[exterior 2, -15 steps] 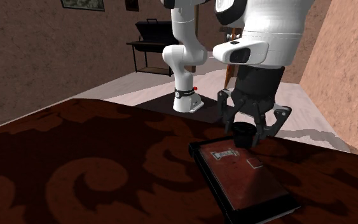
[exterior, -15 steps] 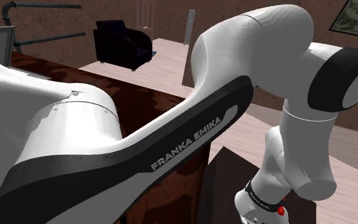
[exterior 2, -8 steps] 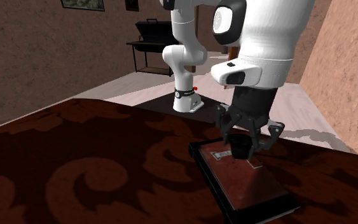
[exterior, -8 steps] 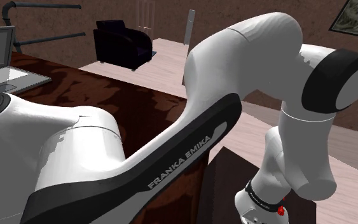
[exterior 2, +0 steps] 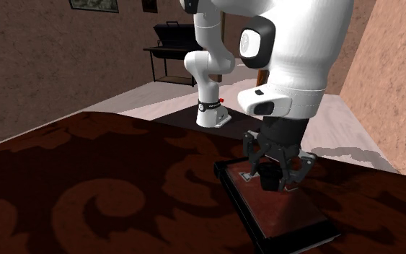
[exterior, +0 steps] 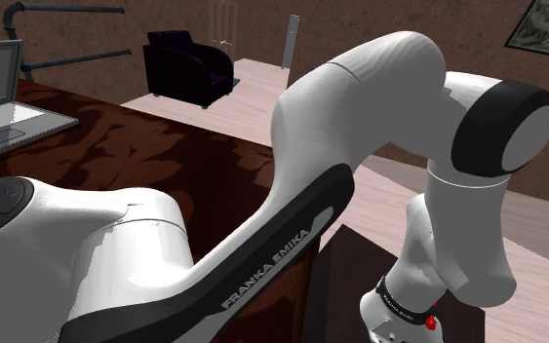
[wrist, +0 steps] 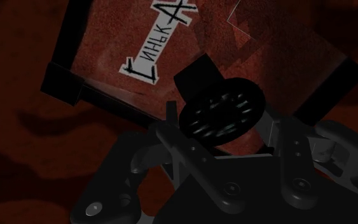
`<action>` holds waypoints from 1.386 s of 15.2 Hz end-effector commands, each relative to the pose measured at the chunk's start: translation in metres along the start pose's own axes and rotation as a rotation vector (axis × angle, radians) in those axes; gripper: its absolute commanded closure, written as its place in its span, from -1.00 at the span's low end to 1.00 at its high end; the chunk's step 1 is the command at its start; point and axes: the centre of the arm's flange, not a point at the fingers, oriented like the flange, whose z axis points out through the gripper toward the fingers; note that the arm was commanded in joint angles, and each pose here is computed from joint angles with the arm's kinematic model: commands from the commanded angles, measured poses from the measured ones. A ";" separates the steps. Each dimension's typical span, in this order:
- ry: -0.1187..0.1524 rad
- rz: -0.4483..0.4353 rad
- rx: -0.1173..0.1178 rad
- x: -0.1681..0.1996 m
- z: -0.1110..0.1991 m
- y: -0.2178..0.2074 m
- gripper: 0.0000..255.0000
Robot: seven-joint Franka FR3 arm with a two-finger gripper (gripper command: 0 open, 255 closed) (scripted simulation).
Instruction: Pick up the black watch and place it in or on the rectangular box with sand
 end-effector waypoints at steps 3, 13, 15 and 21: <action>0.000 0.000 0.000 0.000 0.001 0.000 1.00; 0.000 0.000 0.000 0.000 -0.026 0.000 -1.00; 0.000 0.000 0.000 0.000 -0.049 0.000 -1.00; 0.000 0.000 0.000 0.000 -0.049 0.000 -1.00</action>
